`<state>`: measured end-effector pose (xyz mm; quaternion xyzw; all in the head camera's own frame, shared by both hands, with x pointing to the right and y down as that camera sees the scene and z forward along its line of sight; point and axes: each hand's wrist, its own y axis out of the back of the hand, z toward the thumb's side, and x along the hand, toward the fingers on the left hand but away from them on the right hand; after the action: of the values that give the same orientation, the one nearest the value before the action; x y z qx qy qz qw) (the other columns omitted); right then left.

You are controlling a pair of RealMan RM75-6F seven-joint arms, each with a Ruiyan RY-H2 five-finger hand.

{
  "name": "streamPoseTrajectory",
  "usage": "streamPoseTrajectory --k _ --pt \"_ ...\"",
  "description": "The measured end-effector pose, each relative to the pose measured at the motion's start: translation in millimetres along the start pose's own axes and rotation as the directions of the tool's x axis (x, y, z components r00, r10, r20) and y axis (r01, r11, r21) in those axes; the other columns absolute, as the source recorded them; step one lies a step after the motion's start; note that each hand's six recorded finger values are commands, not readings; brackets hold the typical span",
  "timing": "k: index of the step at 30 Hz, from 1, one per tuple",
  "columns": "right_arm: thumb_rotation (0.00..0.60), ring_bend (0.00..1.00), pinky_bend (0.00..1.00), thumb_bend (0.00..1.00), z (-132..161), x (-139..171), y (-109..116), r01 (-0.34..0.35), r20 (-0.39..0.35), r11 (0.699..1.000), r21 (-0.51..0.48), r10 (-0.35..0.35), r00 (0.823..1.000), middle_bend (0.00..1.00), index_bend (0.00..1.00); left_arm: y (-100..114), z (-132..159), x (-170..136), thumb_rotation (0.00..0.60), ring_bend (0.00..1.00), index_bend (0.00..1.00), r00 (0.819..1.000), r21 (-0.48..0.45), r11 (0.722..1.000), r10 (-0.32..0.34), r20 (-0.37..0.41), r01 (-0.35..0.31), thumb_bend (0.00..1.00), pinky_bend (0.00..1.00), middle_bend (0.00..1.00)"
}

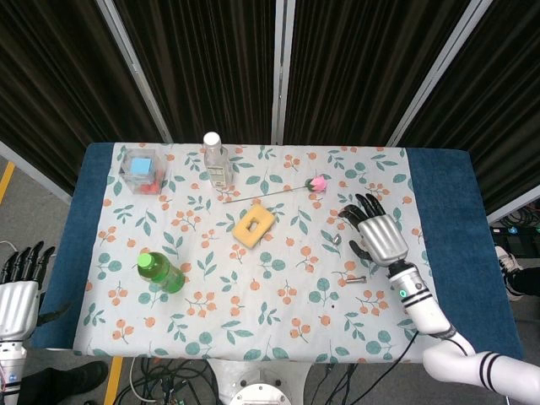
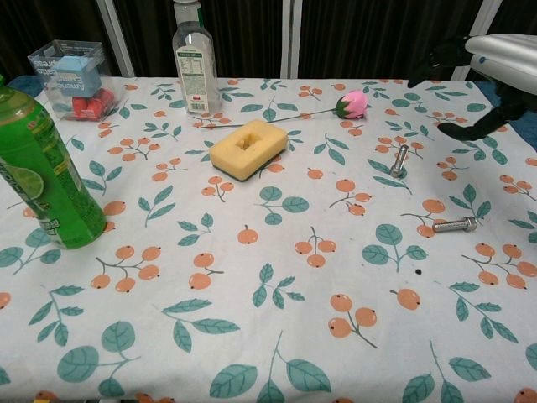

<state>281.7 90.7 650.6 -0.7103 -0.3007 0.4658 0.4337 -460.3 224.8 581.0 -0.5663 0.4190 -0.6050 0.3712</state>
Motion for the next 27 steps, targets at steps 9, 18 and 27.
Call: streamPoseTrajectory --k 9,18,27 --pt "0.6 0.03 0.14 0.23 13.4 49.7 -17.0 -0.094 -0.07 0.979 0.183 0.108 0.992 0.27 0.43 0.9 1.3 -1.5 0.6 0.0 0.09 1.0 0.0 1.0 0.003 0.003 -0.003 0.0 0.0 0.0" --pt "0.6 0.03 0.09 0.27 30.8 50.0 -54.2 -0.165 -0.107 0.921 0.353 0.214 0.971 0.26 0.47 -0.9 -3.1 -6.4 0.6 0.0 0.09 1.0 -0.011 1.0 -0.003 -0.009 0.003 0.0 0.0 0.0" --pt "0.6 0.02 0.05 0.28 33.6 42.3 -77.1 -0.194 -0.095 0.876 0.442 0.26 0.961 0.26 0.47 -2.7 -5.3 -8.1 0.6 0.0 0.09 1.0 -0.015 1.0 -0.007 -0.013 0.007 0.0 0.0 0.0"
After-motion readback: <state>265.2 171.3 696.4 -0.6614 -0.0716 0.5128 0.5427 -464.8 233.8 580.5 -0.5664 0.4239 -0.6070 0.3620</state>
